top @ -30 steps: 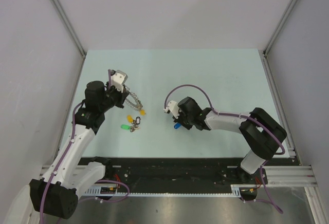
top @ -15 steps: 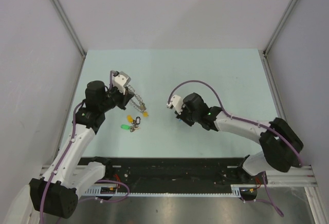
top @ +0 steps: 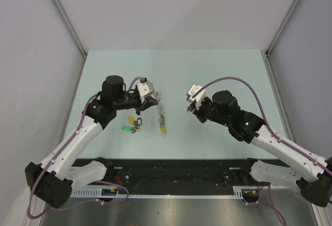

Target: Put the keys on the keyring

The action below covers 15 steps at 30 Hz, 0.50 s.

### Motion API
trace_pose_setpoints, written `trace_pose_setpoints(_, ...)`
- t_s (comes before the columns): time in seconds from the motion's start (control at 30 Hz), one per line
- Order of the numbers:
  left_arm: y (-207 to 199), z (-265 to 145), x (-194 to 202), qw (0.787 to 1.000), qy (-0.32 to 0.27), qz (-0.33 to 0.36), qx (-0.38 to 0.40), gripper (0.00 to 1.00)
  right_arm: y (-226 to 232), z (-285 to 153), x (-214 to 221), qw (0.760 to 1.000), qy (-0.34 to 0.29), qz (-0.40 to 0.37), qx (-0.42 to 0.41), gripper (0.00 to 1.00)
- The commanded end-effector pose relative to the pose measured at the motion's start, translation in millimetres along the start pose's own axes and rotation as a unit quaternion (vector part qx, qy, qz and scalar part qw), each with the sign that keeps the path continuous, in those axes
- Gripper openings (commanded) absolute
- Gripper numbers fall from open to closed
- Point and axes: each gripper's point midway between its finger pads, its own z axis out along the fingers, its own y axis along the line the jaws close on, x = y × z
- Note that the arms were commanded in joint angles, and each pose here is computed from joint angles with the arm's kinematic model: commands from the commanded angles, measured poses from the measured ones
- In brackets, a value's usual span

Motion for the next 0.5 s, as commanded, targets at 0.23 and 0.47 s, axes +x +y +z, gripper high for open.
trace_pose_setpoints(0.23,-50,22,-58,0.984,-0.05,0.115,0.123,0.0,30,-27,-50,0.995,-0.071,-0.009,-0.071,0.0)
trace_pose_setpoints(0.47,-74,28,-42,0.981,-0.04,0.112,0.154,0.0,41,-24,-55,0.992,-0.084,-0.014,-0.089,0.0)
